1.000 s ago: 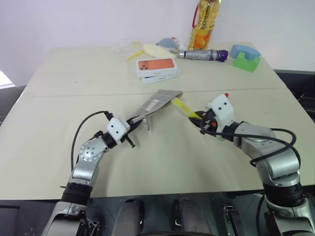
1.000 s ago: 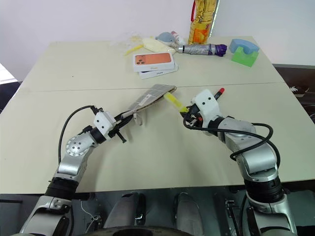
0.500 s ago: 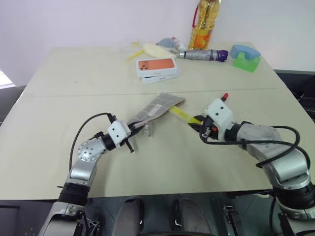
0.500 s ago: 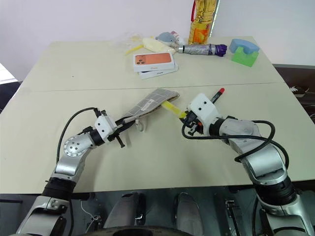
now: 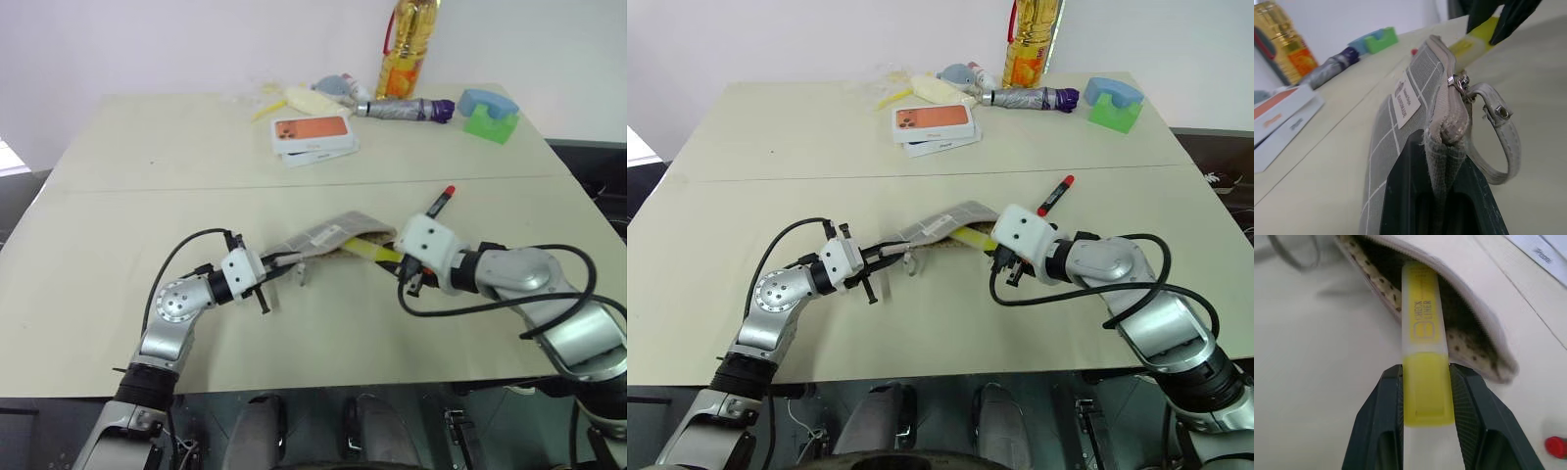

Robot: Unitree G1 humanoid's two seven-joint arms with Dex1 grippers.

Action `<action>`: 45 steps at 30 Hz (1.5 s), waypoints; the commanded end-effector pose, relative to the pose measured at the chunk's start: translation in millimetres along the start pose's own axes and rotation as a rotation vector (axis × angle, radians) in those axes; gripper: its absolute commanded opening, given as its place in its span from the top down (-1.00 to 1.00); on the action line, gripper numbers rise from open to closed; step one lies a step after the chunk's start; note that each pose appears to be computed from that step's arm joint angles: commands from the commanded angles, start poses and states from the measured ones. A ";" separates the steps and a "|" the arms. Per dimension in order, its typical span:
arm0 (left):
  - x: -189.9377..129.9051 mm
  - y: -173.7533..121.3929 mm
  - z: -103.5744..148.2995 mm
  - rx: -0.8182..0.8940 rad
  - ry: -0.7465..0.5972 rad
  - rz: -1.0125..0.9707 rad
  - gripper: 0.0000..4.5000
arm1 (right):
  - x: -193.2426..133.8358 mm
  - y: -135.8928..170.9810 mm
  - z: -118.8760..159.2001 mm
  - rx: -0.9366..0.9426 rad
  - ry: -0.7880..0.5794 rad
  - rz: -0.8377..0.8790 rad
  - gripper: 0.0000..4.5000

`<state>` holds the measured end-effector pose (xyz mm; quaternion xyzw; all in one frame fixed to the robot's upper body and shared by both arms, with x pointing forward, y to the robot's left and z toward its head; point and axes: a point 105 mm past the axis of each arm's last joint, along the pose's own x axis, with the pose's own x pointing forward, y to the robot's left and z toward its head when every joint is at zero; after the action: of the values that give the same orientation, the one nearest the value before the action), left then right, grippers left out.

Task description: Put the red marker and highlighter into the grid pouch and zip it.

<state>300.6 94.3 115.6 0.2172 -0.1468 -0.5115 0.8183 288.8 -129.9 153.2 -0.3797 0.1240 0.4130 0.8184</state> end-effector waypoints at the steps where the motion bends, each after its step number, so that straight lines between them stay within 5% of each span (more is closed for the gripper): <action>1: 5.7 -4.0 18.9 0.038 -0.070 -0.069 1.00 | -0.7 6.7 15.3 -0.231 -0.016 0.057 0.64; 8: 6.2 -3.7 19.4 0.043 -0.068 -0.105 1.00 | 5.4 11.1 21.3 -0.299 -0.040 0.087 0.64; 14: 1.1 3.1 8.9 0.051 -0.020 -0.047 1.00 | -3.9 1.9 38.7 -0.176 -0.149 0.028 -0.66; 21: -5.9 23.3 -6.2 0.038 0.039 0.164 1.00 | -31.2 -34.3 49.2 0.285 -0.417 -0.127 -0.66; 24: -8.7 29.8 -14.3 0.043 0.081 0.235 1.00 | -31.3 -61.5 27.9 0.469 -0.395 -0.274 -0.99; 27: -9.7 31.6 -21.6 0.044 0.114 0.279 1.00 | -18.4 -98.6 -35.3 0.708 -0.193 -0.564 -0.99; 31: -7.4 34.3 -24.9 0.029 0.128 0.325 1.00 | -3.1 -109.3 -76.1 0.798 -0.050 -0.707 -0.99; 41: -2.2 33.5 -22.4 0.021 0.128 0.347 1.00 | 36.3 -120.4 -103.3 0.960 -0.004 -0.793 -0.99; 45: -1.7 32.9 -20.9 0.017 0.125 0.349 1.00 | 38.0 -122.5 -106.1 0.976 -0.005 -0.822 -0.40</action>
<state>335.8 113.1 103.4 0.2248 -0.1162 -0.3537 0.9005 414.8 -225.8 107.9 0.0139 0.1733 -0.0274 0.9844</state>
